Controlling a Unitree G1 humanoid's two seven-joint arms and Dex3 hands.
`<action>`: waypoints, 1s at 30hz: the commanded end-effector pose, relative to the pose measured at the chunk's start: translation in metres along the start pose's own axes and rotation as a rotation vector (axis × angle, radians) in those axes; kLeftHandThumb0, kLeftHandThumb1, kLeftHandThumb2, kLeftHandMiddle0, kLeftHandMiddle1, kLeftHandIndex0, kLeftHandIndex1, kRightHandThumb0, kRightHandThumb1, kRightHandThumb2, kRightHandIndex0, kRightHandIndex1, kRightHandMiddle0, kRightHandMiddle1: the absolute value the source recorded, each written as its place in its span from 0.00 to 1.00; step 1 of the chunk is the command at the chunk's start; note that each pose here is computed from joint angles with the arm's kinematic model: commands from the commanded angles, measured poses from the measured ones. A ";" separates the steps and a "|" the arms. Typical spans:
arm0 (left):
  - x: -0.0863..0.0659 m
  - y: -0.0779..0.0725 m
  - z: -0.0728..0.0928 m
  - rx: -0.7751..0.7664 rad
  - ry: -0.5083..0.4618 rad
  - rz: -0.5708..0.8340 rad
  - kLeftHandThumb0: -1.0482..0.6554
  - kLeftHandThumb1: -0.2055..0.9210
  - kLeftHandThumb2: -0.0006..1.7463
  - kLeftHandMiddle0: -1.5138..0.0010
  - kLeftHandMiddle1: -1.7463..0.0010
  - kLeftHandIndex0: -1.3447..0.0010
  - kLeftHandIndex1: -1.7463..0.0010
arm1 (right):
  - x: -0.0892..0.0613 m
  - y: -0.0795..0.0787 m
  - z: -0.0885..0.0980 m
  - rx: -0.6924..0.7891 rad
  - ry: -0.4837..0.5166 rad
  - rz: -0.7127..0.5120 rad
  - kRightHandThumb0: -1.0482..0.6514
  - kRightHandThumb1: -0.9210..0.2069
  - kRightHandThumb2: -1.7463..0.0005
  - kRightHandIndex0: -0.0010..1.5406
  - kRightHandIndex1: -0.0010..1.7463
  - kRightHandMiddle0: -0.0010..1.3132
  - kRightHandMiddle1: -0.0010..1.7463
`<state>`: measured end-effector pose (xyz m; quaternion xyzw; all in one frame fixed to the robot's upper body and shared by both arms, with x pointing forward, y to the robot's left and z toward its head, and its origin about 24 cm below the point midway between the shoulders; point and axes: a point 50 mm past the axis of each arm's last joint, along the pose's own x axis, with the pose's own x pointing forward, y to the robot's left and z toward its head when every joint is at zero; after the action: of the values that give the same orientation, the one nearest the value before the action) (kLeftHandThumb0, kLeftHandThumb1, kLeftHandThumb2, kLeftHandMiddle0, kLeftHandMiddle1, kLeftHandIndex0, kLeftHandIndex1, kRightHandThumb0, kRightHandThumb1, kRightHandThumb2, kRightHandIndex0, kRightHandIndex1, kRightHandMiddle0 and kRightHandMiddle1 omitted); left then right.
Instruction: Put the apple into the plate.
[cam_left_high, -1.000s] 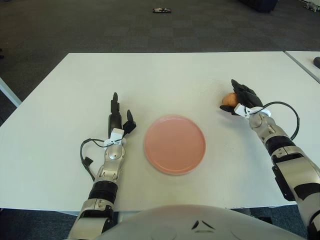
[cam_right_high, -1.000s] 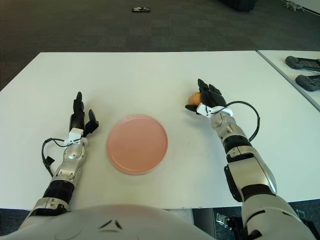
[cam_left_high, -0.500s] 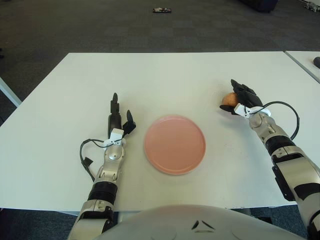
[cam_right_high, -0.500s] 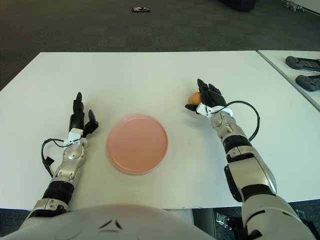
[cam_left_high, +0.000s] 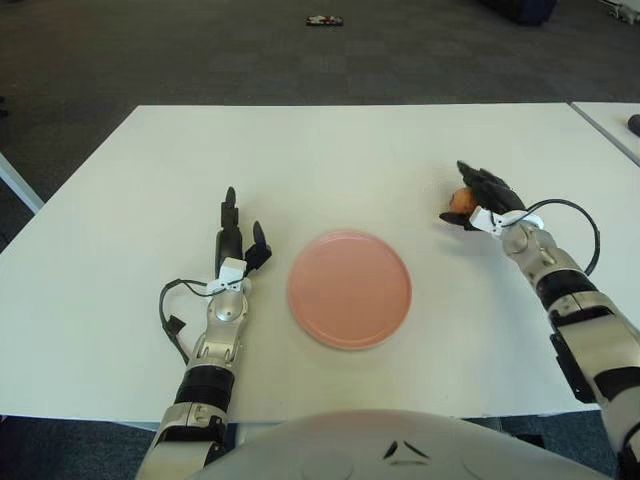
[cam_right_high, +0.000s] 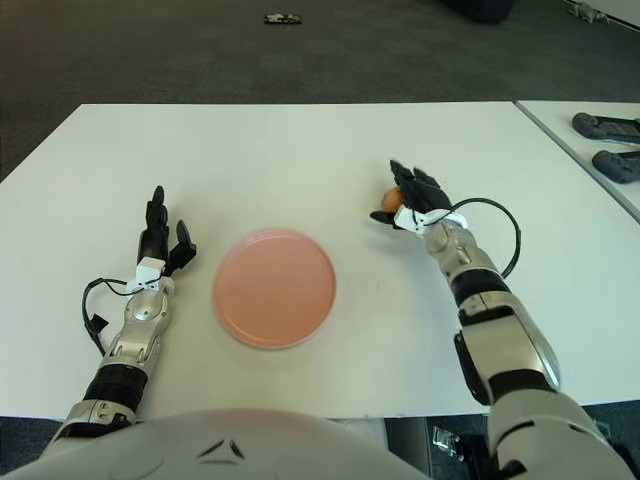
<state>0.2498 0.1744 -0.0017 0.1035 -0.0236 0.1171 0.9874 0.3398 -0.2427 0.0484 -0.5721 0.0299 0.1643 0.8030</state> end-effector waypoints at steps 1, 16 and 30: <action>-0.001 0.003 -0.002 0.010 0.018 0.004 0.18 1.00 0.53 0.90 1.00 1.00 0.83 | -0.008 -0.042 -0.003 -0.213 -0.070 0.240 0.00 0.00 0.81 0.00 0.00 0.00 0.00; -0.003 0.005 -0.001 0.022 0.019 0.009 0.17 1.00 0.54 0.89 0.99 1.00 0.83 | -0.006 -0.051 0.000 -0.193 -0.084 0.350 0.00 0.00 0.85 0.00 0.00 0.00 0.00; -0.004 0.006 0.000 0.033 0.030 0.020 0.16 1.00 0.55 0.89 1.00 1.00 0.83 | -0.009 -0.057 -0.003 -0.225 -0.058 0.352 0.00 0.00 0.89 0.00 0.00 0.00 0.00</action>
<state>0.2465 0.1767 0.0002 0.1117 -0.0127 0.1231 0.9860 0.3466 -0.2606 0.0925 -0.6265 0.0916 0.3328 0.6988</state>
